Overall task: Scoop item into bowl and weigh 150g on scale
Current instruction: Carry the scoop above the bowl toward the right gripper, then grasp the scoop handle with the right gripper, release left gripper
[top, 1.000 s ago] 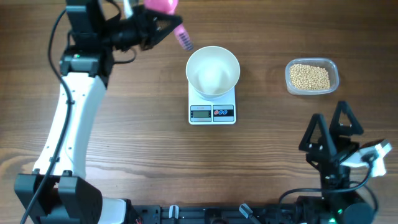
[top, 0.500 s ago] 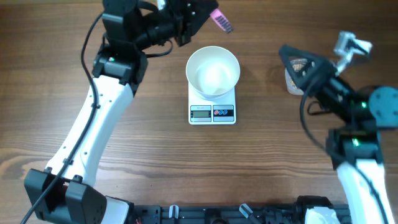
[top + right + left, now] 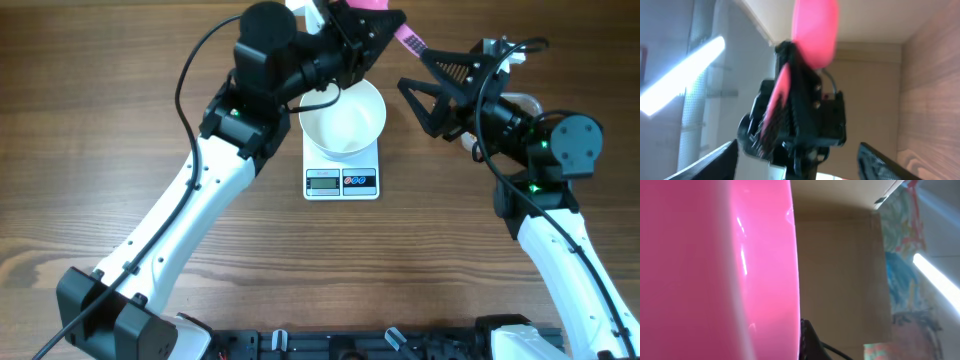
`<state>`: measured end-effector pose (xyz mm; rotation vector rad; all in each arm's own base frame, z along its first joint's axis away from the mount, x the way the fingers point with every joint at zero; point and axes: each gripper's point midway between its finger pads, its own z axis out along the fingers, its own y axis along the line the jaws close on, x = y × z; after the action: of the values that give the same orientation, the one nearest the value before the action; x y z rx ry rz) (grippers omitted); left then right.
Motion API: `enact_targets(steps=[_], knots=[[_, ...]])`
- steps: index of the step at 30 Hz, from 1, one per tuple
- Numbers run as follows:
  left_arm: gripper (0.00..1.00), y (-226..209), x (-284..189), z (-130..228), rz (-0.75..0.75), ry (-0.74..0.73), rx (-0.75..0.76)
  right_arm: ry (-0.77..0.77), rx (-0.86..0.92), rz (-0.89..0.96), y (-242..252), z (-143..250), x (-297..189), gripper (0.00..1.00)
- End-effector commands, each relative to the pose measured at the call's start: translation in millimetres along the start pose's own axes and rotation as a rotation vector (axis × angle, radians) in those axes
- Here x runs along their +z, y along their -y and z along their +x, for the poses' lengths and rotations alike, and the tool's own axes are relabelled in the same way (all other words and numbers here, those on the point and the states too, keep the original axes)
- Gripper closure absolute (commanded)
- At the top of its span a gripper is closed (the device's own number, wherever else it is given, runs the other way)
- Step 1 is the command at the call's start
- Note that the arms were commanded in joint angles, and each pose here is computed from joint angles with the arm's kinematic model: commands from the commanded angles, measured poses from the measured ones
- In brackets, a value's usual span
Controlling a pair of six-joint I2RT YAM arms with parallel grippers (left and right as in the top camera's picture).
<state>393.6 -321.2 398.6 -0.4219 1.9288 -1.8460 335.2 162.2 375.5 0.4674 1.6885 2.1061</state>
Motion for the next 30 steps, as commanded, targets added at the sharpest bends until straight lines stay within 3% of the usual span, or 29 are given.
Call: enact_targets(steps=[1,6,15,22,30], knots=[[0.96,-7.1,3.8,-2.7,-0.041,0.061,0.069,0.034,0.035,0.015,1.5,-6.4,1.5,0.31],[0.96,-17.3,4.3,-2.2,-0.084,0.070,0.101,0.051,-0.011,0.023,2.9,-9.9,1.7,0.43],[0.96,-45.6,0.9,5.5,-0.194,0.028,0.107,0.067,-0.083,0.128,10.8,-18.2,5.7,0.44],[0.96,-44.4,1.6,12.9,-0.185,-0.011,0.106,0.071,-0.072,0.122,8.9,-18.7,6.0,0.57],[0.96,-37.2,2.6,19.2,-0.152,-0.046,0.088,0.060,-0.070,0.123,9.1,-16.9,6.1,0.61]])
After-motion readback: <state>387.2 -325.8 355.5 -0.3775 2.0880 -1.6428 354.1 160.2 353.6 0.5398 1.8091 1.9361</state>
